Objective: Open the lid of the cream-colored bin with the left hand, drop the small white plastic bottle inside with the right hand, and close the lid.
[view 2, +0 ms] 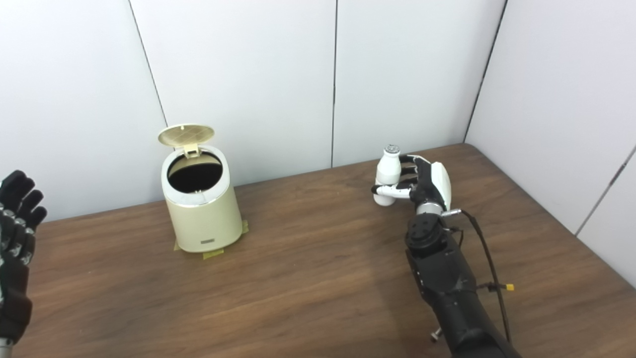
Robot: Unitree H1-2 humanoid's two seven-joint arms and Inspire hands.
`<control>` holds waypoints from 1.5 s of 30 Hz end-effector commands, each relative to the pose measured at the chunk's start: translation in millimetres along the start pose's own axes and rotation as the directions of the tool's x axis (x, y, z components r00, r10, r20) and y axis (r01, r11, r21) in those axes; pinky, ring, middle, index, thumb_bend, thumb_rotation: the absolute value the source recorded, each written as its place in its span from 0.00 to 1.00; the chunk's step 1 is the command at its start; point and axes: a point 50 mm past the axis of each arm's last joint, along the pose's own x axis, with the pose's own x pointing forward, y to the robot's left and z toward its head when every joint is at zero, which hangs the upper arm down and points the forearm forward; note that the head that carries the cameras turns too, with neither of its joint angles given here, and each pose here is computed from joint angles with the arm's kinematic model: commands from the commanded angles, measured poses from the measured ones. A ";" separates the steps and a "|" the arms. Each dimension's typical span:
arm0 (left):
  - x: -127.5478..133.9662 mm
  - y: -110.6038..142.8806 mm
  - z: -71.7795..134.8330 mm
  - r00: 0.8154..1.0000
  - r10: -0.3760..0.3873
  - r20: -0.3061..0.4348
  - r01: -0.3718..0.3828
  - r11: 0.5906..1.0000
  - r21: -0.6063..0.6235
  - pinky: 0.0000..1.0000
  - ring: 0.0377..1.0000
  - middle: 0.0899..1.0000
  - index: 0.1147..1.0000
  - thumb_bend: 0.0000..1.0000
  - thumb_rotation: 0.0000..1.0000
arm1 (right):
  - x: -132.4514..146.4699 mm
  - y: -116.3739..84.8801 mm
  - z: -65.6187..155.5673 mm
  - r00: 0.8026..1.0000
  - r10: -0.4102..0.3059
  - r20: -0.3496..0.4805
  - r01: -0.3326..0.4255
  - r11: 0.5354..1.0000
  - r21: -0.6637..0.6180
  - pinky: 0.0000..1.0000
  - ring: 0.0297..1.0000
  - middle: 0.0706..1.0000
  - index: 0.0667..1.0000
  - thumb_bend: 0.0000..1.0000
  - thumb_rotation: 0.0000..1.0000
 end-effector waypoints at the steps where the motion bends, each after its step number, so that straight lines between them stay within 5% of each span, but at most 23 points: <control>1: 6.1 -4.4 17.6 0.996 -0.023 0.081 0.022 1.000 0.005 0.99 0.96 0.95 0.94 0.14 0.95 | 15.8 -16.3 35.0 0.994 -0.052 0.101 0.049 0.998 0.033 0.42 0.53 0.60 0.71 0.87 0.09; 6: 6.0 -3.7 17.1 0.996 -0.024 0.080 0.023 1.000 0.005 0.99 0.96 0.95 0.94 0.14 0.95 | 12.4 -14.4 34.2 0.989 -0.062 0.133 0.056 0.997 0.044 0.48 0.59 0.64 0.69 0.88 0.08; 13: 5.6 -4.1 17.6 0.997 -0.024 0.080 0.024 1.000 0.006 0.99 0.96 0.95 0.94 0.14 0.95 | 11.1 -12.3 33.9 0.987 -0.067 0.149 0.061 0.997 0.044 0.44 0.55 0.60 0.68 0.87 0.11; 20: 5.5 -3.5 17.5 0.996 -0.027 0.084 0.026 1.000 0.006 0.99 0.96 0.95 0.94 0.15 0.94 | 8.4 -11.7 32.7 0.983 -0.078 0.165 0.073 0.997 0.036 0.57 0.63 0.64 0.60 0.80 0.03; 22: 5.2 -3.4 17.4 0.996 -0.025 0.083 0.025 1.000 0.006 0.99 0.96 0.95 0.94 0.15 0.94 | 8.1 -11.4 30.7 0.979 -0.096 0.179 0.090 0.995 0.039 0.59 0.64 0.62 0.48 0.58 0.10; 23: 5.2 -3.4 17.6 0.996 -0.024 0.082 0.023 1.000 0.005 1.00 0.96 0.95 0.94 0.15 0.94 | 8.3 -11.4 29.5 0.977 -0.103 0.185 0.097 0.994 0.040 0.59 0.64 0.61 0.47 0.55 0.11; 26: 5.1 -3.6 18.2 0.997 -0.023 0.080 0.023 1.000 0.006 0.99 0.96 0.95 0.94 0.16 0.95 | 8.3 -11.7 27.7 0.976 -0.120 0.184 0.114 0.992 0.045 0.50 0.58 0.57 0.45 0.52 0.12; 29: 5.1 -4.1 18.8 0.997 -0.021 0.075 0.021 1.000 0.007 0.99 0.96 0.95 0.94 0.17 0.94 | 8.3 -12.1 26.9 0.976 -0.123 0.180 0.115 0.992 0.057 0.42 0.49 0.50 0.42 0.52 0.01; 45: 5.0 -4.5 18.8 0.997 -0.025 0.077 0.024 1.000 0.008 0.97 0.95 0.95 0.94 0.15 0.92 | 7.5 -12.8 28.0 0.976 -0.128 0.177 0.118 0.991 0.063 0.41 0.48 0.49 0.42 0.52 0.00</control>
